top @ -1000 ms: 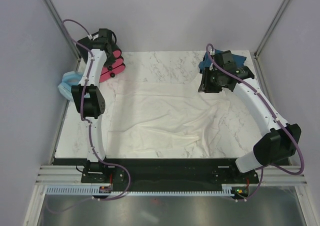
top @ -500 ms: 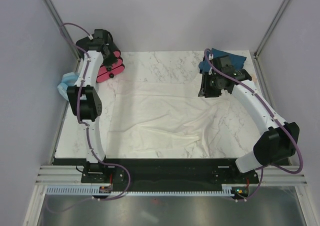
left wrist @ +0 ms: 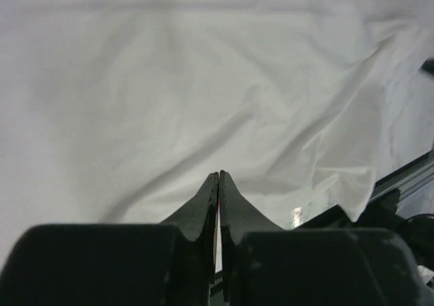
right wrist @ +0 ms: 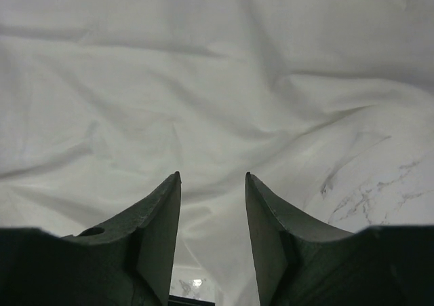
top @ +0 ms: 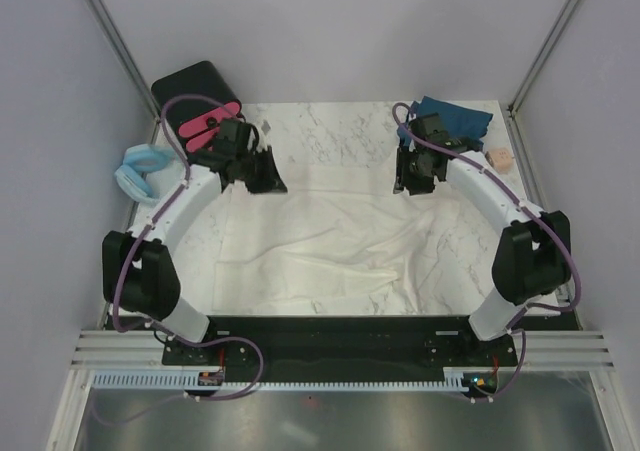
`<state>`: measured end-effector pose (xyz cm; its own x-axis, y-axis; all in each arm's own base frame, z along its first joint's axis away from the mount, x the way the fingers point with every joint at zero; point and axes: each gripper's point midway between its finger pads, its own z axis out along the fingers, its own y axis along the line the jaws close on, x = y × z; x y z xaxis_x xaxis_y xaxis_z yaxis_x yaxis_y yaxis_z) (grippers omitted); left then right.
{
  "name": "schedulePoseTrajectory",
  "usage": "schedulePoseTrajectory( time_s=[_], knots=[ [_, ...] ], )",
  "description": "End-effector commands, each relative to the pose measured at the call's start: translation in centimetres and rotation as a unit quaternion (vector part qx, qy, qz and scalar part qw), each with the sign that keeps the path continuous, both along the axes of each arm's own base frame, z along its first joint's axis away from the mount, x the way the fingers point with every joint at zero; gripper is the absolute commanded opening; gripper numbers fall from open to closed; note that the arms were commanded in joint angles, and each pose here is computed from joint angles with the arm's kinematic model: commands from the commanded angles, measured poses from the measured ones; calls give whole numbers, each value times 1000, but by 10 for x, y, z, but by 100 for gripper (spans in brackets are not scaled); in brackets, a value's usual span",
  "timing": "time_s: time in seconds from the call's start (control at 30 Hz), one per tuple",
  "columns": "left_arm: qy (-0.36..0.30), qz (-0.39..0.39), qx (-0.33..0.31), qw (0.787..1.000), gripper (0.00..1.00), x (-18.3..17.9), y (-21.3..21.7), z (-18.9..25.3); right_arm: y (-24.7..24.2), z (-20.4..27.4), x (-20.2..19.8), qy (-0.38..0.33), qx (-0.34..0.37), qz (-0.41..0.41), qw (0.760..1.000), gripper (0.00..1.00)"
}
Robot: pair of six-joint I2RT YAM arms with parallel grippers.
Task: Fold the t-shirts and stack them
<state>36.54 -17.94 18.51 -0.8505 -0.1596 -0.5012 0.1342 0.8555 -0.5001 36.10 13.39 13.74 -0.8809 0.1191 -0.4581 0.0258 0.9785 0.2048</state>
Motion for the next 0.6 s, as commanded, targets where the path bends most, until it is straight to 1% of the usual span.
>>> schedulePoseTrajectory(
  time_s=[0.0, 0.1, 0.2, 0.4, 0.57],
  knots=[
    [52, -41, 15, 998, 8, -74, -4, -64, 13, 3, 47, -45, -8, 1, 999, 51],
    [84, -53, 31, 995, 7, -102, -4, -92, 35, -19, 51, -19, -17, 30, 999, 51],
    [104, -45, 54, 992, 2, -114, 2, -109, 52, -41, 45, 4, -27, 52, 998, 50],
    [138, -15, 92, 986, 2, -121, 17, -132, 62, -82, 22, 45, -45, 67, 996, 50],
    [163, -4, 121, 979, 2, -125, 27, -143, 60, -110, 8, 75, -71, 79, 992, 47]
  ],
)
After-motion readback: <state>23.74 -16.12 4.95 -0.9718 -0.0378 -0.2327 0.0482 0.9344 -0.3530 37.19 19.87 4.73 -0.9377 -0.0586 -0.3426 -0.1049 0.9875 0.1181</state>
